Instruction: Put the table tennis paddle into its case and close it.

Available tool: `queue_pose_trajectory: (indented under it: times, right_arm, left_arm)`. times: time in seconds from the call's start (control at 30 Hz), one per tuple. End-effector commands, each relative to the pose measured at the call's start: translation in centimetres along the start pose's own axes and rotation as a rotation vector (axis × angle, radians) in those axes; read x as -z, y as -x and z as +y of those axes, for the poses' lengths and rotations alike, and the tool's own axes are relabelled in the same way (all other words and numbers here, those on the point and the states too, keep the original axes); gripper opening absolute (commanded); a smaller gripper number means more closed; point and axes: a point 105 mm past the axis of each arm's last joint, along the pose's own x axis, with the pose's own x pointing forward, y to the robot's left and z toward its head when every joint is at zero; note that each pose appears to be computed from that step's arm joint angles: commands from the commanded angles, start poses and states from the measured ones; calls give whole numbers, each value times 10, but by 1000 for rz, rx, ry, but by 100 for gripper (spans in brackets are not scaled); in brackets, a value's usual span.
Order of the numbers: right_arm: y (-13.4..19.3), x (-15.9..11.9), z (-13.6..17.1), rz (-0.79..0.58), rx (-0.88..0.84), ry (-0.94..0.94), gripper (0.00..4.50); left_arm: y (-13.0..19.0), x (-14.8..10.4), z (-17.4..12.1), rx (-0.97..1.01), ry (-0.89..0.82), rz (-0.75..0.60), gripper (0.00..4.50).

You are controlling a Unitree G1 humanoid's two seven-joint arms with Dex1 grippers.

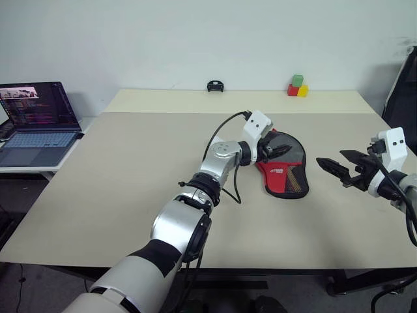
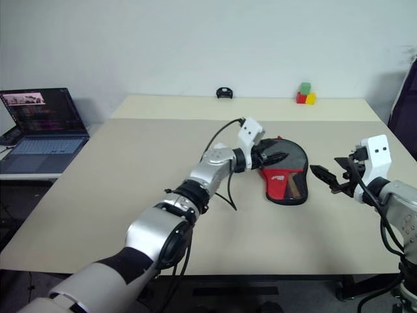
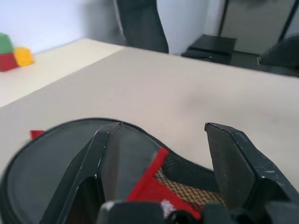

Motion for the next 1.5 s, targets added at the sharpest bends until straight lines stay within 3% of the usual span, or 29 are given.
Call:
queue_pose_trajectory:
  times: [0.03, 0.33, 0.57, 0.83, 1.23, 1.5]
  right_arm:
    - [-7, 1, -1, -12, -14, -38, 433]
    - [-54, 27, -10, 105, -57, -125, 442]
    - [-87, 54, -25, 200, -30, -74, 442]
    - [-110, 73, -37, 258, 13, -33, 442]
    - [-106, 86, -59, 289, 97, -111, 442]
    - [-112, 103, -37, 353, 0, -112, 442]
  left_arm:
    - [14, -19, 14, -7, -59, -76, 306]
    - [101, 6, 44, -107, -86, -52, 306]
    - [145, 6, 37, -198, -92, -19, 306]
    - [156, -3, 37, -239, -106, -4, 306]
    - [155, -9, 38, -228, -114, -10, 306]
    - [155, -10, 38, -219, -121, -4, 306]
